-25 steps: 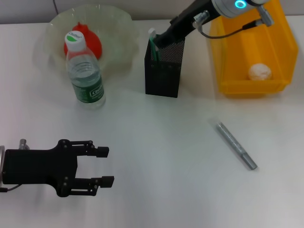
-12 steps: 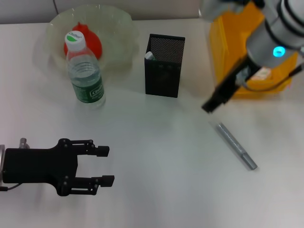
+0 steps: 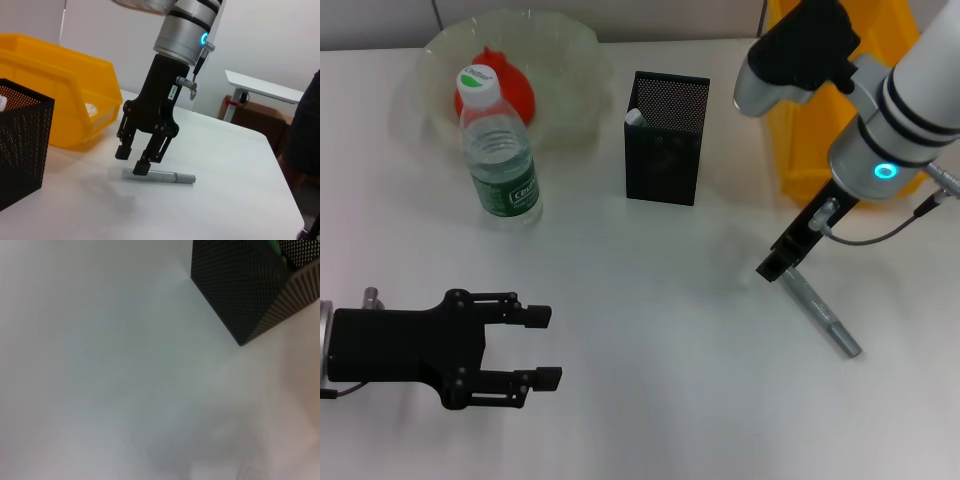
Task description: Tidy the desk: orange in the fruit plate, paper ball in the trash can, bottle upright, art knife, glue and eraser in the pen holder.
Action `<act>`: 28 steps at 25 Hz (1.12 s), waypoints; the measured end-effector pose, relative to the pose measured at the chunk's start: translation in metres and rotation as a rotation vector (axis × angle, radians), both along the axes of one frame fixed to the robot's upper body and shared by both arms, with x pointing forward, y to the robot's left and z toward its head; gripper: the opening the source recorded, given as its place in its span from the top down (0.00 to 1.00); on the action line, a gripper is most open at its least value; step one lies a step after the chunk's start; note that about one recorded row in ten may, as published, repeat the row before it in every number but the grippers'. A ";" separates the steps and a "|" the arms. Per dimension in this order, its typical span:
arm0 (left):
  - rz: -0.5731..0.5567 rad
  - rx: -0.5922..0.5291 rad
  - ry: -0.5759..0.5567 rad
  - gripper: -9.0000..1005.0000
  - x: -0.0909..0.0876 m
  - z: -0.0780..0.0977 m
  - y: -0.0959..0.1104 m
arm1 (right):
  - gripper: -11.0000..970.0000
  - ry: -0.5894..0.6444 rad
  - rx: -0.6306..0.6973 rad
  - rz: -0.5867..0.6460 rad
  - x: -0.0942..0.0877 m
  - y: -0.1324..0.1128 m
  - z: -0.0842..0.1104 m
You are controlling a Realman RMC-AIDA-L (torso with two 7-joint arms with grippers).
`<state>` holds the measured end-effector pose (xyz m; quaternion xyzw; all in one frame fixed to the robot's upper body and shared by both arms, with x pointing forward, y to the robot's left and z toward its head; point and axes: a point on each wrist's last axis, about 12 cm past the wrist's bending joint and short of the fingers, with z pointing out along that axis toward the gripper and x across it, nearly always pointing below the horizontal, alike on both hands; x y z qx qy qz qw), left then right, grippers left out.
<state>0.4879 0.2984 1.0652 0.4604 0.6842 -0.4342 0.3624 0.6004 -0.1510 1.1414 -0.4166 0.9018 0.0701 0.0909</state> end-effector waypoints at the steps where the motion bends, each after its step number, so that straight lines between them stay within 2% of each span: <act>1: 0.001 0.001 0.000 0.27 0.000 0.000 0.000 | 0.35 -0.001 -0.003 -0.002 0.000 0.000 -0.002; 3: 0.001 0.001 0.000 0.27 0.000 0.000 0.000 | 0.36 -0.001 -0.013 -0.005 -0.002 0.002 -0.006; 6: 0.001 0.001 0.000 0.27 0.000 0.000 0.000 | 0.54 0.003 -0.022 -0.008 -0.002 0.002 -0.010; 13: 0.001 0.000 0.001 0.27 0.000 0.000 0.000 | 0.55 0.010 -0.036 -0.018 -0.002 0.001 -0.019; 22: 0.002 0.000 0.001 0.27 0.000 -0.001 -0.001 | 0.58 0.008 -0.040 -0.010 -0.003 0.001 -0.022; 27: 0.003 0.003 0.005 0.27 -0.001 -0.002 0.000 | 0.76 -0.007 -0.021 -0.008 -0.003 0.002 -0.017; 28: 0.004 0.003 0.007 0.27 -0.002 -0.002 0.000 | 0.80 -0.023 0.011 -0.007 -0.005 0.001 -0.011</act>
